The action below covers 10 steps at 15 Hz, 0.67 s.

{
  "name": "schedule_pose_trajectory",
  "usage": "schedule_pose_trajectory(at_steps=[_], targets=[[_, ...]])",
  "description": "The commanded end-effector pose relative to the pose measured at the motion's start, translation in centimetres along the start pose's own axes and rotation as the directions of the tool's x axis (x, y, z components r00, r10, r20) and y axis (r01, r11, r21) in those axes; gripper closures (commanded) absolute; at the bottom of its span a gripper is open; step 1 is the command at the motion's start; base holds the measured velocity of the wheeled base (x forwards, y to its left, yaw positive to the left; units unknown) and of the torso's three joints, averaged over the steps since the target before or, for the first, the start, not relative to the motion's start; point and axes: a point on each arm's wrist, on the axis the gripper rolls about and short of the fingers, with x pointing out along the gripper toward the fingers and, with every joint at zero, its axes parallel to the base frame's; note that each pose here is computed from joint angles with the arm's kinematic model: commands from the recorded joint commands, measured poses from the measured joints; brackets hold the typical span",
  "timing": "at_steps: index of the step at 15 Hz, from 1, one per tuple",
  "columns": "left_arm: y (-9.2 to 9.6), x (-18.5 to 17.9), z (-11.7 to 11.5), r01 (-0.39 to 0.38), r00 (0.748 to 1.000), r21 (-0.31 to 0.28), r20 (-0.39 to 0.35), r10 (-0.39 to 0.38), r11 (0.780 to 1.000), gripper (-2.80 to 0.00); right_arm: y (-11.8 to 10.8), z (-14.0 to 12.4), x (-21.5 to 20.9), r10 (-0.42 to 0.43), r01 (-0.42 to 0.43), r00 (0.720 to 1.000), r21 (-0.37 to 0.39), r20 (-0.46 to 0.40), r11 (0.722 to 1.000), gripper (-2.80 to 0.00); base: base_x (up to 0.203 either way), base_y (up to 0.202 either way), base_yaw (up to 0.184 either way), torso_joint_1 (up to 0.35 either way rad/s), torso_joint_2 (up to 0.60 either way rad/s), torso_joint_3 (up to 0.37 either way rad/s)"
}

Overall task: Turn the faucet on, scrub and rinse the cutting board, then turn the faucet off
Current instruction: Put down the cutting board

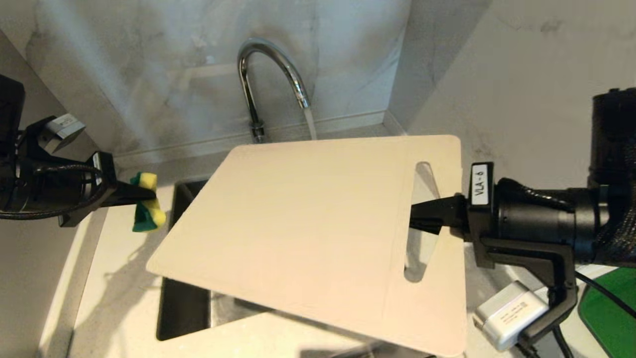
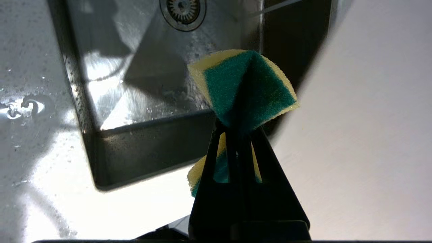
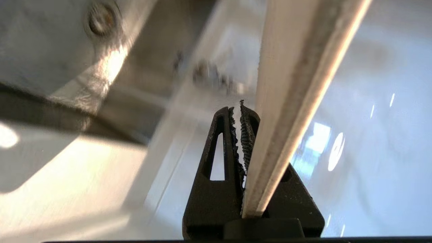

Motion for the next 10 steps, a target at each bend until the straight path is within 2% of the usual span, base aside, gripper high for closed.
schedule_pose_trajectory(at_steps=[1, 4, 7, 10], targets=[[0.0, -0.3, -0.2, -0.005, 1.0, -0.004, -0.01, 0.005, 1.0, 0.0, -1.1, -0.9, -1.8, -0.03, 0.03, 0.997, 0.005, -0.077, 1.0, 0.0, 0.0, 0.0, 0.0, 0.0, 0.0, 0.0], [0.1, -0.3, -0.2, -0.029, 1.0, -0.003, -0.002, 0.029, 1.0, 0.0, -1.2, -1.9, -3.6, -0.018, 0.022, 0.985, 0.021, -0.173, 1.0, 0.0, 0.0, 0.0, 0.0, 0.0, 0.0, 0.0], [0.2, -0.3, -0.3, -0.046, 0.999, -0.006, -0.012, 0.046, 0.999, 0.0, -1.1, -2.6, -5.6, 0.004, 0.019, 0.962, 0.081, -0.272, 0.997, 0.0, 0.0, 0.0, 0.0, 0.0, 0.0, 0.0], [0.2, -0.2, -0.3, -0.052, 0.999, -0.004, -0.016, 0.052, 0.999, 0.0, -1.1, -2.5, -6.6, -0.037, 0.075, 0.939, 0.097, -0.343, 0.992, 0.0, 0.0, 0.0, 0.0, 0.0, 0.0, 0.0]])
